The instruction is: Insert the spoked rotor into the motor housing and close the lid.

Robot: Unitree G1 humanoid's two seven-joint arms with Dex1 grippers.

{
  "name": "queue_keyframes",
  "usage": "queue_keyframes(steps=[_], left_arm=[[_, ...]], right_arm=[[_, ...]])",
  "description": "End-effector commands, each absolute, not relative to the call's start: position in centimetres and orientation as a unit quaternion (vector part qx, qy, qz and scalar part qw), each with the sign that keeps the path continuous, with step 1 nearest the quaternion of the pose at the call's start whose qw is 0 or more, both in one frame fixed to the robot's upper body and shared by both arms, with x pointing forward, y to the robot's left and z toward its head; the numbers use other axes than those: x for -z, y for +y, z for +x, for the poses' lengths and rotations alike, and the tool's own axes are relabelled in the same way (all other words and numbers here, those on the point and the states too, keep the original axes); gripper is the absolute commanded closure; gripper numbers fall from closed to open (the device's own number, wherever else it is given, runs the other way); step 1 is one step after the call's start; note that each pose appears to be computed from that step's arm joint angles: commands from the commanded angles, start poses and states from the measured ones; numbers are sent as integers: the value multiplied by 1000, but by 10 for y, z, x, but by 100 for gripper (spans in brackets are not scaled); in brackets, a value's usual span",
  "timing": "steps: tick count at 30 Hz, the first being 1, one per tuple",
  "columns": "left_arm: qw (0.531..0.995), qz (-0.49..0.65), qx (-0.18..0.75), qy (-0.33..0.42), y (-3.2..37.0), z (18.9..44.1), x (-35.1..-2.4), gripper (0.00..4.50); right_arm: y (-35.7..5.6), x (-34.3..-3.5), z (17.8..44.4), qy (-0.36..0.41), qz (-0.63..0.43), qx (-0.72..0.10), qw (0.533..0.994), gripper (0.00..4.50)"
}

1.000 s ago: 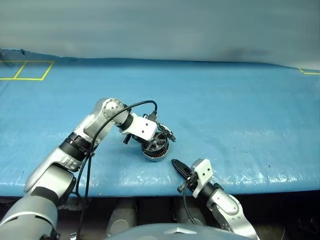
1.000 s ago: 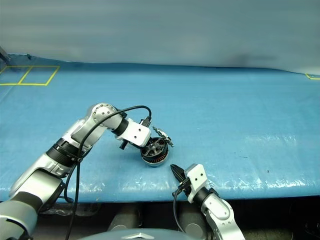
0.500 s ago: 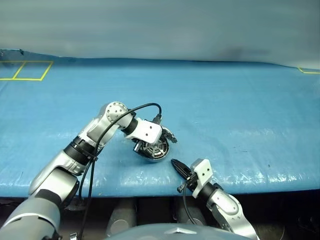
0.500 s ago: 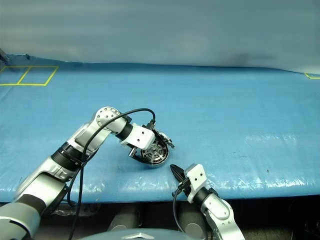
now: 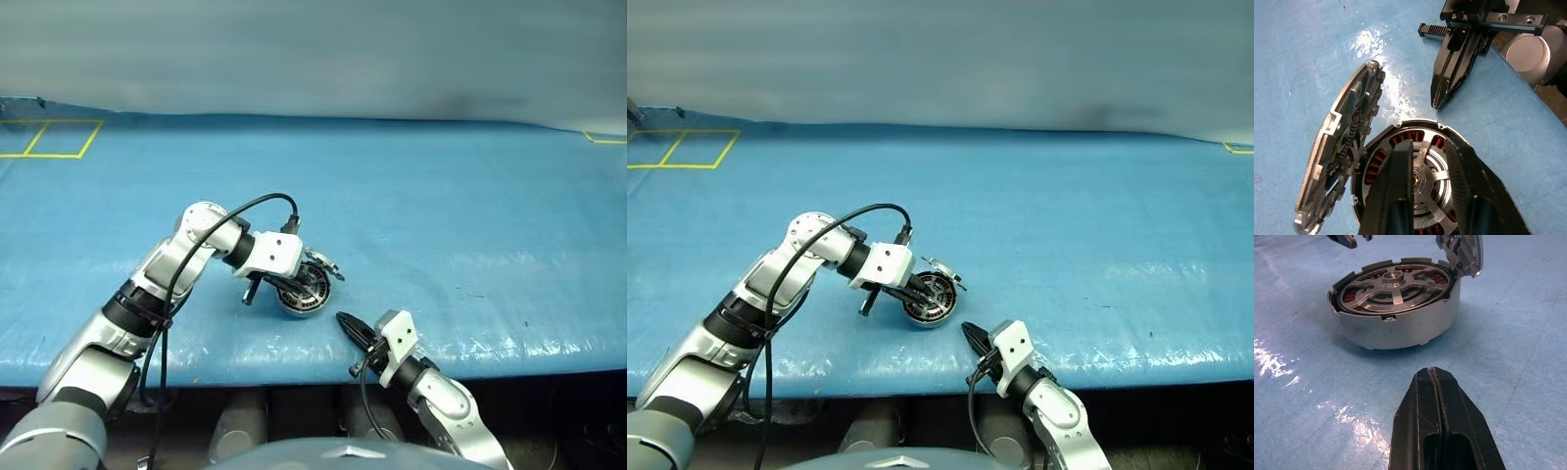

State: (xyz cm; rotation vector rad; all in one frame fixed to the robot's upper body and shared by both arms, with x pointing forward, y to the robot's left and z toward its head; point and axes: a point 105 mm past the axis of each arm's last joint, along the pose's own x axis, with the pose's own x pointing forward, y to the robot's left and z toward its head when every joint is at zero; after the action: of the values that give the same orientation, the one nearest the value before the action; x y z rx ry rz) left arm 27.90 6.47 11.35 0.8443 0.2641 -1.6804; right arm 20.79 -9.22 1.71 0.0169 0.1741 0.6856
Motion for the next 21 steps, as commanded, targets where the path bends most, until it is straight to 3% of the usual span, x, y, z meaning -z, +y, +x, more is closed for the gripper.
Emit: queue_keyframes(steps=[1,9,21], left_arm=[[609,342,710,87,68,276,-126,448],[664,308,674,102,66,275,-103,448],[691,301,643,138,65,285,-79,448]], right_arm=[[-97,-27,210,72,6,-332,941,450],[-99,-26,213,75,-1,-334,939,450],[-100,-26,211,78,-2,-330,941,450]])
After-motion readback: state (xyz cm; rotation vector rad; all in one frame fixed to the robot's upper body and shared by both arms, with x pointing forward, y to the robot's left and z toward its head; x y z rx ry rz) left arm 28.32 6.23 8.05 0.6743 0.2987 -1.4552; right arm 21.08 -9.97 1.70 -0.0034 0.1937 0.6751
